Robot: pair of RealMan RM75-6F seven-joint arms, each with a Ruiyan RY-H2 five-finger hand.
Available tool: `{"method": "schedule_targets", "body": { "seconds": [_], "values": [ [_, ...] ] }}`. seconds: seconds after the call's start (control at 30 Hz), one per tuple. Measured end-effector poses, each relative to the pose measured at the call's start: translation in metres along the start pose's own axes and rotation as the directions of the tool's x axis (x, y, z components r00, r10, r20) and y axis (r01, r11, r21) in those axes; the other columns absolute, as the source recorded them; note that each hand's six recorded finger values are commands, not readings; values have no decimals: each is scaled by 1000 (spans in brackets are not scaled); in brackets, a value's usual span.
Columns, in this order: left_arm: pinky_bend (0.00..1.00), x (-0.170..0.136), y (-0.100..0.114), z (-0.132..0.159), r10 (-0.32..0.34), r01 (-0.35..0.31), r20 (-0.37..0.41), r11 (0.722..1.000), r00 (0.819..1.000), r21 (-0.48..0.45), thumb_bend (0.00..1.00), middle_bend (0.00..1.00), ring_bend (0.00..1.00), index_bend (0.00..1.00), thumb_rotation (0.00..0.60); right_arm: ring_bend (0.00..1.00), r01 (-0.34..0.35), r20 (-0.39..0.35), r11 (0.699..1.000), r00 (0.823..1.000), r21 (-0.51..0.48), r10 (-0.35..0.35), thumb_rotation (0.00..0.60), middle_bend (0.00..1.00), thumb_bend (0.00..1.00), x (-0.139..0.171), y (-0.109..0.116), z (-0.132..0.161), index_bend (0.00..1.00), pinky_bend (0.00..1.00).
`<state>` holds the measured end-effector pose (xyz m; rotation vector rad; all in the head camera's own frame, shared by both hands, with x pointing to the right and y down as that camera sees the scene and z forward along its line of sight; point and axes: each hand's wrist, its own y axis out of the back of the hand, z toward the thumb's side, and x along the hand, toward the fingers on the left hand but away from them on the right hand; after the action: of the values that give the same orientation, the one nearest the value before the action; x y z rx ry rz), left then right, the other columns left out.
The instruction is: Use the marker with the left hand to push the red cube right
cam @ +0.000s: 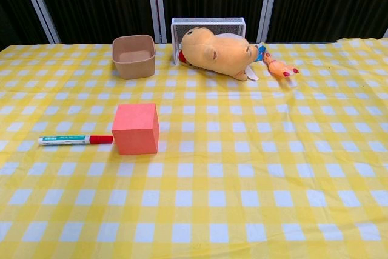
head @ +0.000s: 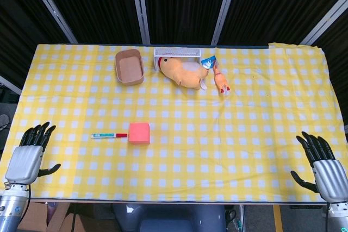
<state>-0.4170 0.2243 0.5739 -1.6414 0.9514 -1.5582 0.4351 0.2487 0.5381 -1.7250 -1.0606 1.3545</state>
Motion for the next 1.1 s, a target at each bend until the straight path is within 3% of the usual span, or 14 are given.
{"method": "schedule_targets", "body": {
  "seconds": [0.3,0.5,0.73,0.87,1.1],
  "values": [
    [26,1,-2,2,-14,14,3,1000,1000,7,0,0,0,9,600,0,-6,7,1000,1000,0,6,600,0,320,2,1,-2,0,0],
    [107,15,-7,6,-44,44,-1,999,999,9,75,11,0,194,600,0,-14,10,1000,1000,4,14,600,0,320,1,-1,-2,0,0],
    [139,55,-10,29,-68,68,14,998,998,12,190,80,7,367,600,0,-11,12,1000,1000,0,11,600,0,320,1,0,-2,0,0],
    [149,78,-22,40,-103,103,8,994,995,31,238,95,26,433,600,0,-9,12,1000,1000,-8,9,600,0,321,2,1,-3,0,0],
    [150,114,-55,69,-176,176,-3,983,984,61,280,101,27,466,600,0,-10,12,1000,1000,-20,10,600,0,320,2,1,-3,0,0]
  ]
}}
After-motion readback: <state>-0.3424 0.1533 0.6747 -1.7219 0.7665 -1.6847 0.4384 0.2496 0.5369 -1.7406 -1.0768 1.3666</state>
